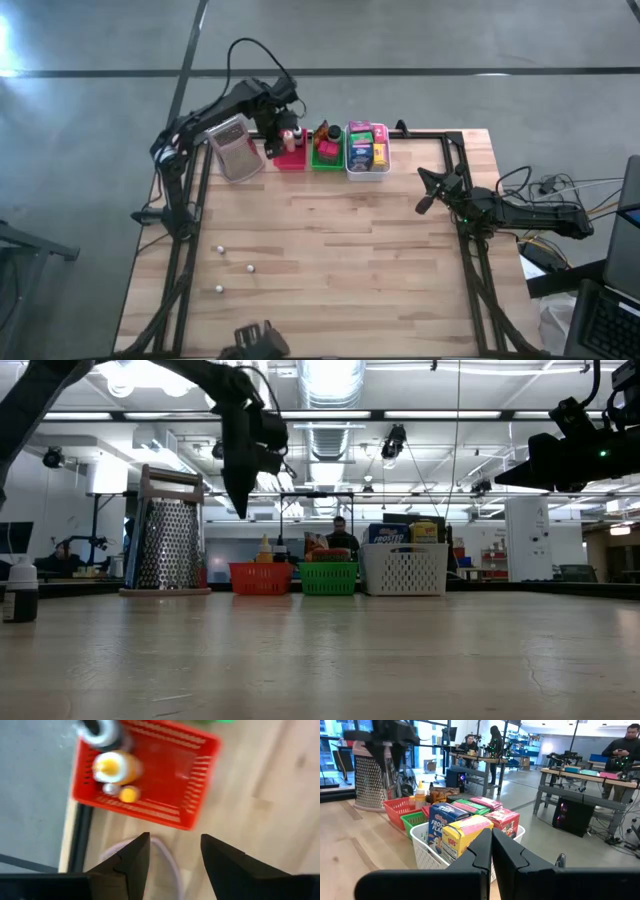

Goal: Pick & Place Kitchen Items
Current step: Put the small black food coloring bottle into the red bin

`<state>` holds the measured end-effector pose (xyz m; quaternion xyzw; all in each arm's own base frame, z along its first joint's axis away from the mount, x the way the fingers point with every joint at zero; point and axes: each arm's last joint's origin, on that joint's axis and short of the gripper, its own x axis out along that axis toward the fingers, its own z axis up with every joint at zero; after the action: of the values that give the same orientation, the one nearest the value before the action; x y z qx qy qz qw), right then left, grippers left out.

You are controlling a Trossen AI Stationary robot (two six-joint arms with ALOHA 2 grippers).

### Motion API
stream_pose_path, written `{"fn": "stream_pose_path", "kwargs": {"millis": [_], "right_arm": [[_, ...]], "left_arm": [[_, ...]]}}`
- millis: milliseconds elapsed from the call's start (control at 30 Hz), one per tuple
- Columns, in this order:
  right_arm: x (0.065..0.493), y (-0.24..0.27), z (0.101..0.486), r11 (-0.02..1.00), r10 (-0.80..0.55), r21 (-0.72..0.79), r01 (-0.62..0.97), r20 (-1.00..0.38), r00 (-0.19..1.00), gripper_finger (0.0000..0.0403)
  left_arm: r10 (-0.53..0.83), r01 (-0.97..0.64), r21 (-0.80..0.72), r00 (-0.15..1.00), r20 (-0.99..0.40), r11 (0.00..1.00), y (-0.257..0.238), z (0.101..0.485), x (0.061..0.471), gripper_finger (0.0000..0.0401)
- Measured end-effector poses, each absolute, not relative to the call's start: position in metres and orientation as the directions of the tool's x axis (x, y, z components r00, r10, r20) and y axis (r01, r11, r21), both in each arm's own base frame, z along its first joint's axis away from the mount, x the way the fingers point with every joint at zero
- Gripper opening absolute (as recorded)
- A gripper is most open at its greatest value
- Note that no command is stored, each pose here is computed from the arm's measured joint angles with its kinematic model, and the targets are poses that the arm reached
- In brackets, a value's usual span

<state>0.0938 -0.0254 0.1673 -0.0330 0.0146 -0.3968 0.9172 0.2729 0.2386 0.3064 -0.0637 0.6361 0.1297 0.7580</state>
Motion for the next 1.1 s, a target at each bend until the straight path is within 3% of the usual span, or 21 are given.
{"fn": "stream_pose_path", "kwargs": {"millis": [467,767,967,1100], "right_arm": [[0.094,-0.025,0.167,0.683,-0.729,-0.072,0.727,-0.001,0.684,0.0008],[0.094,-0.025,0.167,0.683,-0.729,-0.072,0.727,0.0,0.685,0.0008],[0.094,-0.025,0.167,0.683,-0.729,-0.072,0.727,-0.001,0.684,0.0008],[0.094,-0.025,0.167,0.683,-0.729,-0.072,0.727,0.0,0.685,0.0008]], "left_arm": [[0.069,-0.184,0.026,0.228,-0.971,0.983,0.11,0.354,0.285,0.0174],[0.02,-0.178,-0.035,0.297,-0.955,0.983,0.025,0.379,0.25,0.0174],[0.037,-0.075,0.014,0.321,-0.946,0.997,-0.018,0.379,0.215,0.0174],[0.043,-0.099,0.012,0.315,-0.948,0.995,-0.032,0.369,0.194,0.0174]]}}
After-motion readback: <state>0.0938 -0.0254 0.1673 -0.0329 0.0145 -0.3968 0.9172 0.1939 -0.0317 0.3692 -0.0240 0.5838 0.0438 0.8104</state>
